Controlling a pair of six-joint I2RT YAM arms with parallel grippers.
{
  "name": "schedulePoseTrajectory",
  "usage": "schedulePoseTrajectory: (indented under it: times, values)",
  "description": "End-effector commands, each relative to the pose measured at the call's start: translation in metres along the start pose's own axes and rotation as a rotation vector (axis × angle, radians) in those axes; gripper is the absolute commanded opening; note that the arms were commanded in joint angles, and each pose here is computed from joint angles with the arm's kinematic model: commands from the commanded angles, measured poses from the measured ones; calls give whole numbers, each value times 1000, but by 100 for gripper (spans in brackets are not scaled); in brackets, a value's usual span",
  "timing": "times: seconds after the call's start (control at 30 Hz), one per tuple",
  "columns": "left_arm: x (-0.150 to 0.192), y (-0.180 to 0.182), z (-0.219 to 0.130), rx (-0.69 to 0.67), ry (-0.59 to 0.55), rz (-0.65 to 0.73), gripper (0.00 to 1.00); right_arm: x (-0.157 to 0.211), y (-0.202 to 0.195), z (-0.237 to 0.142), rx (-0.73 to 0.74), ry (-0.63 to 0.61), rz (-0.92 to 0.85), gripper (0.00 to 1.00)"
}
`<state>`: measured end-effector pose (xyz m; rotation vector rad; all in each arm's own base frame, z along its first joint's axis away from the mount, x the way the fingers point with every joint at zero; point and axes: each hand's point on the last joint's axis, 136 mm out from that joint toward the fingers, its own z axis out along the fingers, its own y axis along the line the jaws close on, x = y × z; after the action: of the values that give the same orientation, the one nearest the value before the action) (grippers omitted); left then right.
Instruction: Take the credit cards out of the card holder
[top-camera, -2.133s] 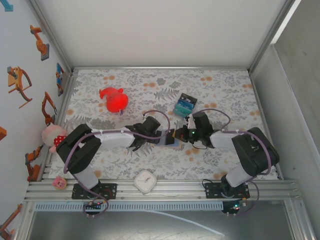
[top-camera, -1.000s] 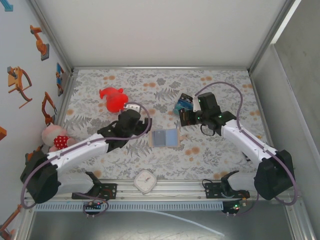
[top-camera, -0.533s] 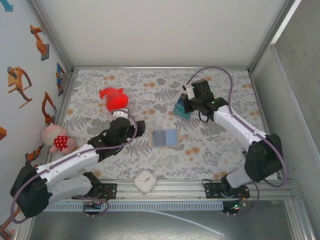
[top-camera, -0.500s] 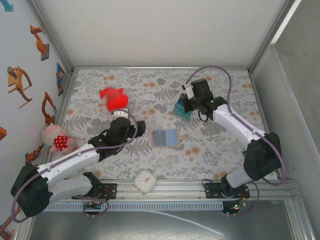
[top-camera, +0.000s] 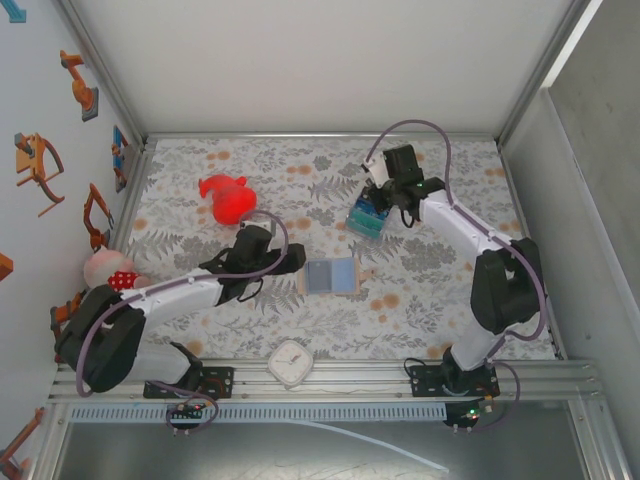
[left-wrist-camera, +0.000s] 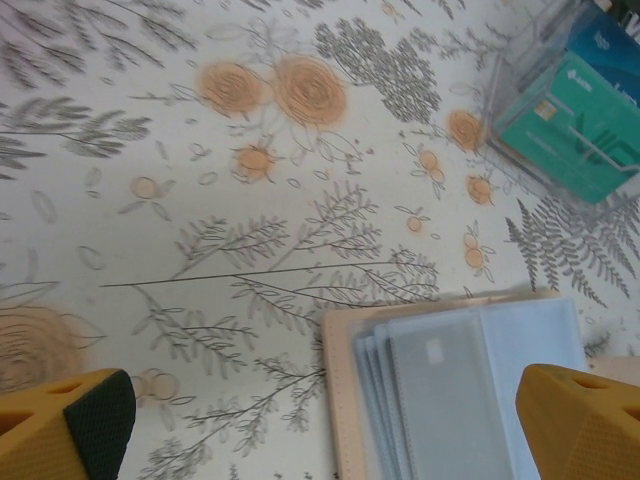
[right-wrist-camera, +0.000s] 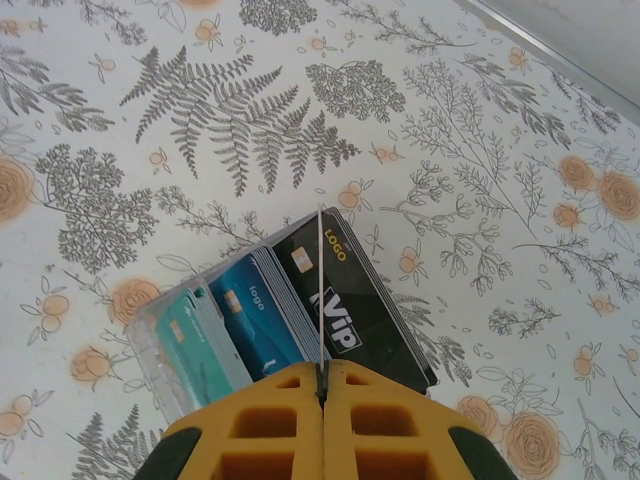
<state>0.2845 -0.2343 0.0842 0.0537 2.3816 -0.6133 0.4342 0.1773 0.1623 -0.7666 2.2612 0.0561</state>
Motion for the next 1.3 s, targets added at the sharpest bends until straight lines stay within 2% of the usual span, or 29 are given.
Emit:
schedulePoseTrajectory:
  times: [0.0,0.4,0.63,1.27]
  values:
    - [-9,-28,8,114,13,-19,100,-19,-6,-3,-27,-54,-55,0]
    - [10,-39,37,175,118,-37,96,-14,-12,8,-79,-44,-96,0]
    - [17,-42,48,183,154,-37,99,-6,-18,18,-96,-12,-105,0]
    - [11,-50,54,198,162,-11,97,18,-17,40,-124,76,-139,0]
